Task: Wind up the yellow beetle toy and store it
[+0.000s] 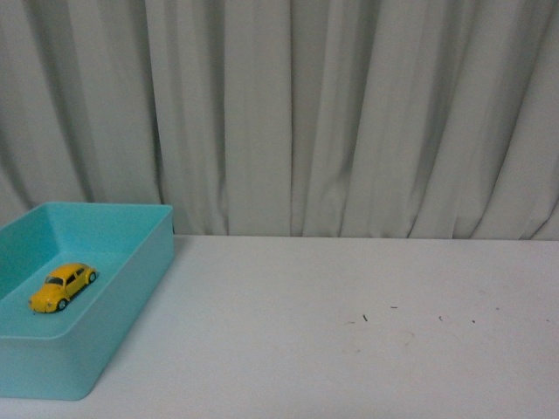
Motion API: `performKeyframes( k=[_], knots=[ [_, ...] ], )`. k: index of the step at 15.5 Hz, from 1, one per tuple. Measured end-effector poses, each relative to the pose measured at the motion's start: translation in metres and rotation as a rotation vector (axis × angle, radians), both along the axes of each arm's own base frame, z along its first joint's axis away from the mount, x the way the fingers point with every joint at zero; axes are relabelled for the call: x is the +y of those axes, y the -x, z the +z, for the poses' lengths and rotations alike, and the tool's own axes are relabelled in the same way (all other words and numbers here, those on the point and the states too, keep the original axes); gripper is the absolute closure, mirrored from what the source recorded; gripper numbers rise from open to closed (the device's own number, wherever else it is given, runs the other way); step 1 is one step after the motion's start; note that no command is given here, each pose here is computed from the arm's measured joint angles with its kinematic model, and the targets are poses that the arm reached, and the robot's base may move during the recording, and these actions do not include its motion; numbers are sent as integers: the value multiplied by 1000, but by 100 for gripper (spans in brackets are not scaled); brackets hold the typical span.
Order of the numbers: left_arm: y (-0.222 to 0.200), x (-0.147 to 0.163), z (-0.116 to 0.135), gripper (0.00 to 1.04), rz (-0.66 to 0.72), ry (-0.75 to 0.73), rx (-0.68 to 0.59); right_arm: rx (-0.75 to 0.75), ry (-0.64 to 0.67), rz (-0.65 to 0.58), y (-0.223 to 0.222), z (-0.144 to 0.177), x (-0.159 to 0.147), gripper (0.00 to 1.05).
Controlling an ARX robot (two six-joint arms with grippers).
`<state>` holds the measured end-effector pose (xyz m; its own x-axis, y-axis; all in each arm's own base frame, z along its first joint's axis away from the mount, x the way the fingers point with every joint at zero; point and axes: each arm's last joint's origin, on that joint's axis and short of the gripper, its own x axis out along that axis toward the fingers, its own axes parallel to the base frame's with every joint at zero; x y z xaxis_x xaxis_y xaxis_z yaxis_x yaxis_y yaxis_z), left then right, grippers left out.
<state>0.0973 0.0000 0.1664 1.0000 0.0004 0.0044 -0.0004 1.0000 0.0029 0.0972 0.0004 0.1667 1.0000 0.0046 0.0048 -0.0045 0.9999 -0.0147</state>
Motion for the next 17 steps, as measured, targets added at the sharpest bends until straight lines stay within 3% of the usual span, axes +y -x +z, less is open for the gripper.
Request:
performKeyframes(
  k=[17],
  knots=[
    [0, 0, 0, 7, 0, 0, 0, 1, 0, 0, 0, 0, 0, 7]
  ],
)
